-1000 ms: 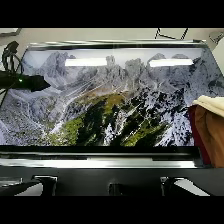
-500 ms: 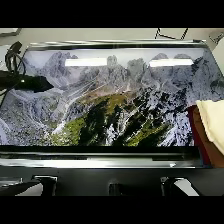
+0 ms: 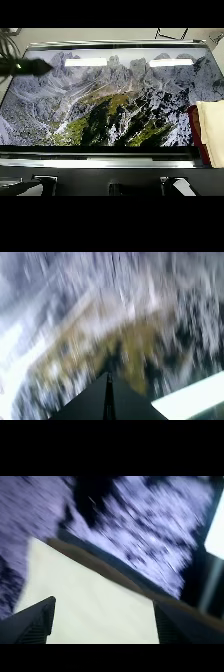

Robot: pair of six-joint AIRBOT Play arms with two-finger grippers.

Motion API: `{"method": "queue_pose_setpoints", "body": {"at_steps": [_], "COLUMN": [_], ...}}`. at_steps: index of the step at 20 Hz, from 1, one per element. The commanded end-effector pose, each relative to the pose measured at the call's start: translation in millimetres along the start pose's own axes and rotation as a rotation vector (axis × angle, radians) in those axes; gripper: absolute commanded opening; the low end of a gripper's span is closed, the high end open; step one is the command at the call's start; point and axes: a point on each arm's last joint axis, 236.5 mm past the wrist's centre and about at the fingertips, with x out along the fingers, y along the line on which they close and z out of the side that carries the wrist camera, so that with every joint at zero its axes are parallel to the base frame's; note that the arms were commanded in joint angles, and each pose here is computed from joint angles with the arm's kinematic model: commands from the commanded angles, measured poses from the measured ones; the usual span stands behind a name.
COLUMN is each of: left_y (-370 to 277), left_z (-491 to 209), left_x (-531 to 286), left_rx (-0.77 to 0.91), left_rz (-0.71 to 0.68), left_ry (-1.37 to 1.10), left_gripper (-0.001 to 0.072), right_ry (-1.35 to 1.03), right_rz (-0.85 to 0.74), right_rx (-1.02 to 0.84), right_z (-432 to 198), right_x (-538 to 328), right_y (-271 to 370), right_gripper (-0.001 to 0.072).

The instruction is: Fold the clothes and pants, and hang the long-sleeved shirts on hangers.

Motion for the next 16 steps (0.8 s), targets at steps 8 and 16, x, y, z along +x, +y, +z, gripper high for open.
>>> {"method": "queue_pose_setpoints", "body": {"at_steps": [8,16], "left_y": [113.2,97.6], "left_z": [-170.9,-191.6], "left_x": [16.1,27.8], "left_rx": [-0.134,-0.084], "left_rz": [0.471,0.433], "left_ry": [0.699,0.559], "left_gripper": [0.0707,0.0707], "right_ry": [0.779,0.810], "right_rz": [0.305,0.301], "right_rx": [-0.576,-0.658], "right_z": [-285.2,-329.5], "right_x": [20.9,17.7], "right_y": [228.0,235.8], "right_gripper": [0.0677,0.0682]}}
